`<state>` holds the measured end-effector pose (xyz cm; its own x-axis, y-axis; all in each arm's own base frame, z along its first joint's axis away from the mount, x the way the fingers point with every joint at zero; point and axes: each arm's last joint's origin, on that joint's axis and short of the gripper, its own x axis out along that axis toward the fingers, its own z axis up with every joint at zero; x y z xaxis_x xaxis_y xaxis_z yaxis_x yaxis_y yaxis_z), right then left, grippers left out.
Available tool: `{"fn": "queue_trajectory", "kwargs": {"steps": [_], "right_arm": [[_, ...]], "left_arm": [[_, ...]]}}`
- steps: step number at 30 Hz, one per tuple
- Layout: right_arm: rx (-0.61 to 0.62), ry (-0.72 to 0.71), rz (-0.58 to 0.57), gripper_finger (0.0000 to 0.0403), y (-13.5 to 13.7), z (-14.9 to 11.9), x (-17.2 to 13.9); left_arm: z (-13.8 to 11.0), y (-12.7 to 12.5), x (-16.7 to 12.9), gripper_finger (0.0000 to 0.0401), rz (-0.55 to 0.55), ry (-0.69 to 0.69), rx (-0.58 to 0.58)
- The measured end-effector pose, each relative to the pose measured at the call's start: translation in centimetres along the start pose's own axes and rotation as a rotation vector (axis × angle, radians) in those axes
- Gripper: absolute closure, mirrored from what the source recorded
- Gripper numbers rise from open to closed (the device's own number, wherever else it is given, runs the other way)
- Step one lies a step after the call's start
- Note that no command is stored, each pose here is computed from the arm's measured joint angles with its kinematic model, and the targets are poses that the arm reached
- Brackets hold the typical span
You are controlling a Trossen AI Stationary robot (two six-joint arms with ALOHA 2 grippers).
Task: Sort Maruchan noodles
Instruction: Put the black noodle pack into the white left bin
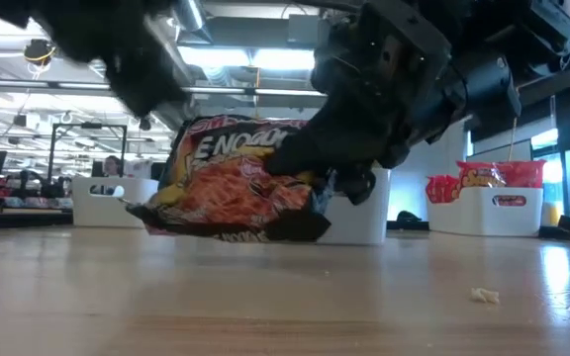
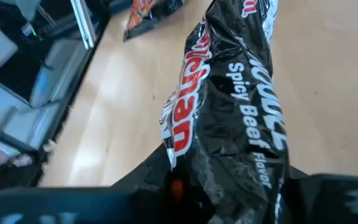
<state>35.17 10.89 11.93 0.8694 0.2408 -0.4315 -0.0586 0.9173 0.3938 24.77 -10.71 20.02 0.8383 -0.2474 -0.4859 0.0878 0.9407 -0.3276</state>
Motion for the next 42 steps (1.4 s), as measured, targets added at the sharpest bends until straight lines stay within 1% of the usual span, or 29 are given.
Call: {"fn": "queue_trajectory", "kwargs": {"steps": [3,6,8,9,11,16,19,22,25,28,34,40,42], "right_arm": [[-0.048,0.019,0.008,0.0298,0.0,-0.1,-0.1],[-0.088,0.031,0.021,0.0298,0.1,0.0,0.0],[-0.113,0.054,0.006,0.0298,-0.1,0.2,0.1],[-0.126,0.07,0.0,0.0298,-0.2,0.4,0.3],[-0.146,0.087,-0.017,0.0298,-0.4,1.0,0.5],[-0.218,0.116,-0.047,0.0298,-0.7,2.9,1.0],[-0.249,0.124,-0.057,0.0298,-0.6,3.9,1.3],[-0.281,0.144,-0.067,0.0298,-0.6,4.7,1.4],[-0.318,0.139,-0.068,0.0298,-0.2,5.6,1.5],[-0.348,0.16,-0.105,0.0298,-0.1,6.0,1.6],[-0.392,0.13,-0.151,0.0297,-0.1,6.6,1.7],[-0.391,0.116,-0.166,0.0297,-0.2,6.7,1.7],[-0.391,0.115,-0.166,0.0297,-0.2,6.7,1.7]], "left_arm": [[1.2,0.0,-1.3,0.0179,0.051,-0.097,0.054],[2.2,1.1,-1.9,0.0178,0.095,-0.149,0.019],[2.7,2.1,-1.9,0.0173,0.128,-0.162,0.006],[2.9,2.7,-1.8,0.0169,0.136,-0.161,-0.003],[3.2,3.7,-1.5,0.0156,0.117,-0.151,-0.021],[3.9,5.3,-0.8,0.0124,0.025,-0.062,-0.059],[4.9,5.3,-0.4,0.0119,0.01,0.006,-0.025],[5.8,5.1,-0.1,0.0119,0.038,0.122,0.014],[6.1,5.1,0.2,0.0119,0.087,0.245,0.007],[6.1,5.0,0.5,0.0122,0.108,0.318,0.001],[5.7,4.4,1.4,0.0123,0.058,0.359,0.008],[4.9,4.7,2.3,0.0123,0.076,0.408,0.03],[4.7,4.8,2.6,0.0124,0.098,0.414,0.034]]}}
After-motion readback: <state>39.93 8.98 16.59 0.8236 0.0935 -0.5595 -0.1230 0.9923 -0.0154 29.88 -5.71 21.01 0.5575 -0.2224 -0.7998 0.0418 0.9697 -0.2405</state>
